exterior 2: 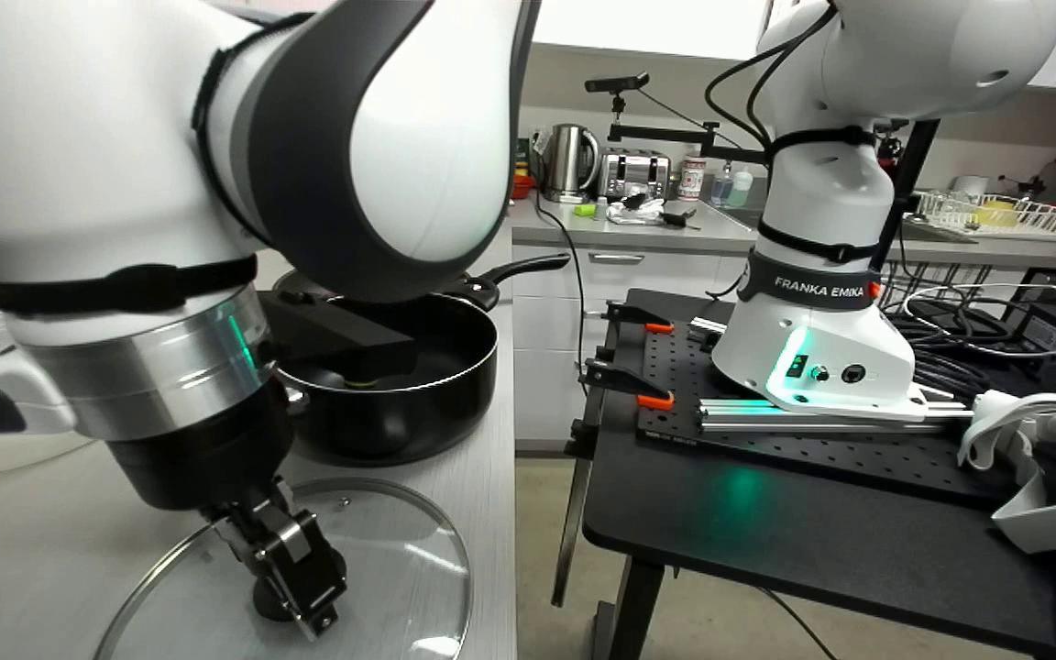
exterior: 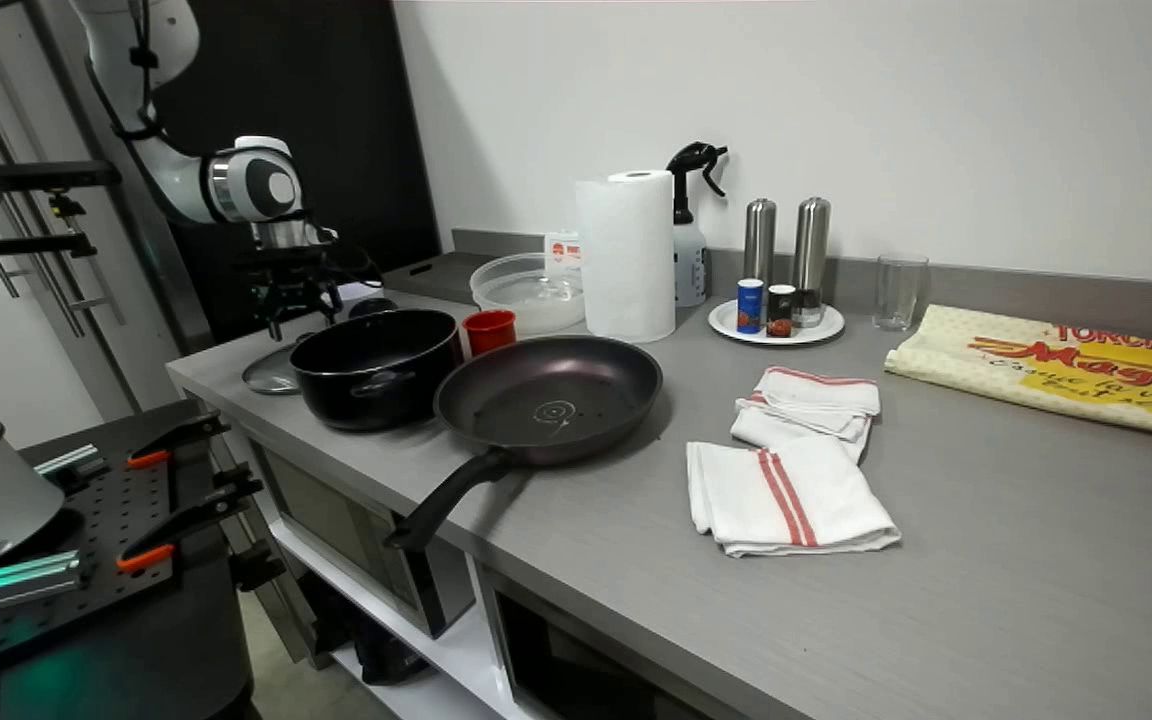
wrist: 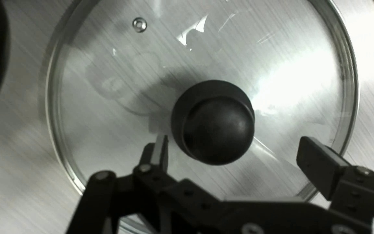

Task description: Put the lid on the black pot

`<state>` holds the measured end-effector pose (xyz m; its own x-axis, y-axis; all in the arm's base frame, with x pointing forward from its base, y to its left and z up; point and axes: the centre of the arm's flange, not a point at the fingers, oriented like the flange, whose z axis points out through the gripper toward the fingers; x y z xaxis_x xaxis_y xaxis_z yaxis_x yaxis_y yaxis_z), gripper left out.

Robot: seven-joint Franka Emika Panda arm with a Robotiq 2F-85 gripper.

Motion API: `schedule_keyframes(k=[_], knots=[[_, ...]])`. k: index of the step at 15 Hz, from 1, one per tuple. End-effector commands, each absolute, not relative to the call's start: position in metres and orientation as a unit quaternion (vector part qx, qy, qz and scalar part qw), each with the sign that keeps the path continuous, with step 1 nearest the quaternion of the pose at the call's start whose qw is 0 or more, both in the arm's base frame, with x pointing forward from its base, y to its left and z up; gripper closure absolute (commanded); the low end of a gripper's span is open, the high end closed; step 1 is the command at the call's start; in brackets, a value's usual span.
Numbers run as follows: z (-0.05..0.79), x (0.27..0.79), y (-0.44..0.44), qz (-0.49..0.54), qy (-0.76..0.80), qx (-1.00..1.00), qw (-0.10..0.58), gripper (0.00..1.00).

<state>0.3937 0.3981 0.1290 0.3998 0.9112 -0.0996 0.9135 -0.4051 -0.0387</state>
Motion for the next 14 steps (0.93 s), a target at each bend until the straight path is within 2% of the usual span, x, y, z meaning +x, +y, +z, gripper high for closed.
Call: schedule_keyframes(k=[1, 7, 8, 9, 14], knots=[[0.124, 0.383, 0.387, -0.042, 0.536, 0.843, 0.012, 0.0], [0.119, 0.381, 0.376, -0.034, 0.528, 0.849, 0.009, 0.0], [0.119, 0.381, 0.376, -0.033, 0.528, 0.849, 0.009, 0.25], [0.119, 0.381, 0.376, -0.032, 0.527, 0.849, 0.009, 0.28], [0.128, 0.386, 0.375, -0.022, 0.526, 0.85, 0.012, 0.62]])
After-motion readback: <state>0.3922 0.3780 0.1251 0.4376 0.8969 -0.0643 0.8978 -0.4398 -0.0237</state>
